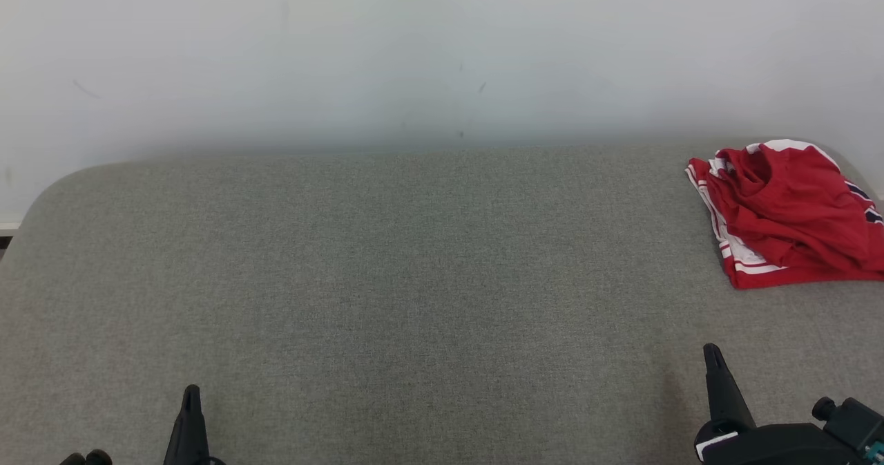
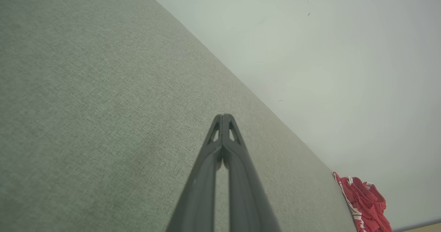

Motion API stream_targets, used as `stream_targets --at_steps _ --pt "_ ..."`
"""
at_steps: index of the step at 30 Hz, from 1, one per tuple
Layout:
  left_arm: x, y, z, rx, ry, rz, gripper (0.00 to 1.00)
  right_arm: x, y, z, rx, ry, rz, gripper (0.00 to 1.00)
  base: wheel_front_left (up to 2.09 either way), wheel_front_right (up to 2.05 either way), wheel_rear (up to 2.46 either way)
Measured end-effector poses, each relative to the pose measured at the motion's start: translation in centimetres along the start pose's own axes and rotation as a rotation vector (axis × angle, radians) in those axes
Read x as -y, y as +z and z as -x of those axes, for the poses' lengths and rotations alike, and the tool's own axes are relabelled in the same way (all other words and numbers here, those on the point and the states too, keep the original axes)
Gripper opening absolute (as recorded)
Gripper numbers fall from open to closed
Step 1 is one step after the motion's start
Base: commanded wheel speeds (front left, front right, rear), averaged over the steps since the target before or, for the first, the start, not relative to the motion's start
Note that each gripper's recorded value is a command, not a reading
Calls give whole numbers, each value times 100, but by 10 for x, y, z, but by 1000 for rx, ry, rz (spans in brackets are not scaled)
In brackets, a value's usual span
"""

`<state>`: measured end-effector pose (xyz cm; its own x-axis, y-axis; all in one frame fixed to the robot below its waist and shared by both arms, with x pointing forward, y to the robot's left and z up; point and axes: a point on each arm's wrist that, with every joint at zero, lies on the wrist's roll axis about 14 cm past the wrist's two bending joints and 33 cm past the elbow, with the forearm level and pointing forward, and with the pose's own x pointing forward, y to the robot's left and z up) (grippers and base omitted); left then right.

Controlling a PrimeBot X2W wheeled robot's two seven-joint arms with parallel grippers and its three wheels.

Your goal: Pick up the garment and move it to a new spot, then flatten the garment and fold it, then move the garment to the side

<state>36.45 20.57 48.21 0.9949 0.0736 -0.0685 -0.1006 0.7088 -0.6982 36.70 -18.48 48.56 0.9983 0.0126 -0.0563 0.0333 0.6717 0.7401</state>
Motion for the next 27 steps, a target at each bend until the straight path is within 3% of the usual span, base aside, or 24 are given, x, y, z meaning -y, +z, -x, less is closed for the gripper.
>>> stream_targets --at_steps 27 --pt "5 2 -9 -21 -10 317 0 2 8 -7 8 -10 -295 0 0 0 0"
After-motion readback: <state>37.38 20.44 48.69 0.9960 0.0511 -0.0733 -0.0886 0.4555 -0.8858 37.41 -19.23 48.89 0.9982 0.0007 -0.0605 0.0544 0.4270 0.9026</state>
